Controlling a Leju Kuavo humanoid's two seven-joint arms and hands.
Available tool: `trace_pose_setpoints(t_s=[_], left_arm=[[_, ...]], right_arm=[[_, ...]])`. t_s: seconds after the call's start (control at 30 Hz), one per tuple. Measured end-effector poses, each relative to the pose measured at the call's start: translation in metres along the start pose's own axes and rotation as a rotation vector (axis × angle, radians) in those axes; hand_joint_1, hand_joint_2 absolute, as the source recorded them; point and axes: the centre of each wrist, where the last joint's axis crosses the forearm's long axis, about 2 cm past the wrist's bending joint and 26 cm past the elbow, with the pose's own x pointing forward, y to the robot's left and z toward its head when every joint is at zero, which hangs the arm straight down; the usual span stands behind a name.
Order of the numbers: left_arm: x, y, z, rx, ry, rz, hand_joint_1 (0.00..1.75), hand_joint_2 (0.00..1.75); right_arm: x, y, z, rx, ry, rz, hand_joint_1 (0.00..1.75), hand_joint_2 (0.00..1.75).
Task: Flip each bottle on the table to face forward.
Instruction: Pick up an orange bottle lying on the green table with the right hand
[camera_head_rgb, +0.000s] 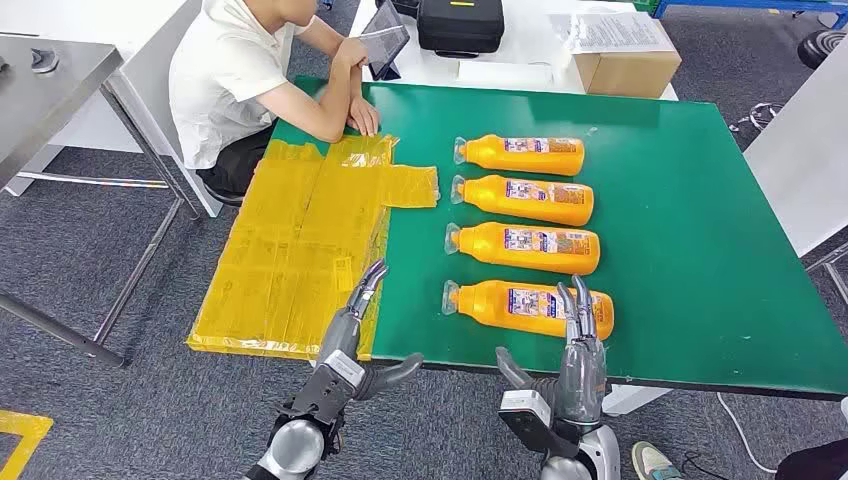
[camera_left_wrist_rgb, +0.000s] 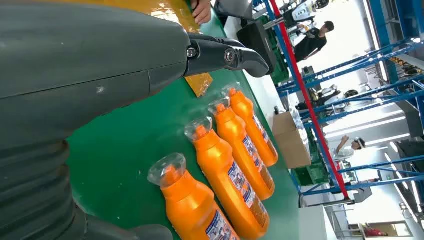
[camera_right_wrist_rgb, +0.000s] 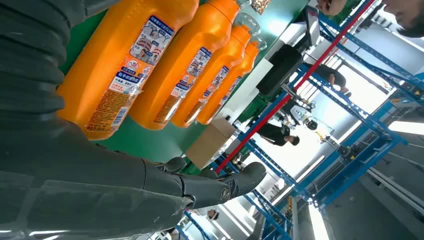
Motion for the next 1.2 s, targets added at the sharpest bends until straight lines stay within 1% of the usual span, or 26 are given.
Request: trace_pose_setpoints(t_s=[0.23, 0.43, 0.63, 0.73, 0.87, 1.0, 1.1, 1.2], left_arm=[[0.0, 0.0, 0.0, -0.005, 0.002, -0.007, 0.0, 1.75], [-0.001, 0.001, 0.001, -0.022, 0.01, -0.014, 0.0, 1.75], [-0.001, 0.001, 0.001, -0.03, 0.01, -0.015, 0.0, 1.75], [-0.001, 0.0, 0.001, -0.036, 0.006, -0.017, 0.0, 1.75], [0.0, -0.005, 0.001, -0.062, 0.001, -0.011, 0.0, 1.75], [0.001, -0.013, -0.002, -0.095, -0.005, 0.002, 0.0, 1.75], [0.002, -0.018, -0.005, -0.109, -0.01, 0.011, 0.0, 1.75], [0.002, -0.021, -0.006, -0.118, -0.01, 0.015, 0.0, 1.75]], right_arm=[[0.0, 0.0, 0.001, 0.008, -0.005, 0.012, 0.0, 1.75], [-0.006, -0.004, 0.003, 0.077, -0.078, 0.157, 0.0, 1.75], [-0.014, -0.01, 0.006, 0.08, -0.055, 0.207, 0.0, 1.75], [-0.019, -0.014, 0.006, 0.114, -0.052, 0.28, 0.0, 1.75], [-0.034, -0.024, 0.009, 0.204, -0.006, 0.444, 0.0, 1.75], [-0.061, -0.038, 0.006, 0.269, 0.045, 0.578, 0.0, 1.75], [-0.08, -0.048, 0.001, 0.294, 0.065, 0.645, 0.0, 1.75], [-0.093, -0.056, -0.002, 0.312, 0.068, 0.679, 0.0, 1.75]])
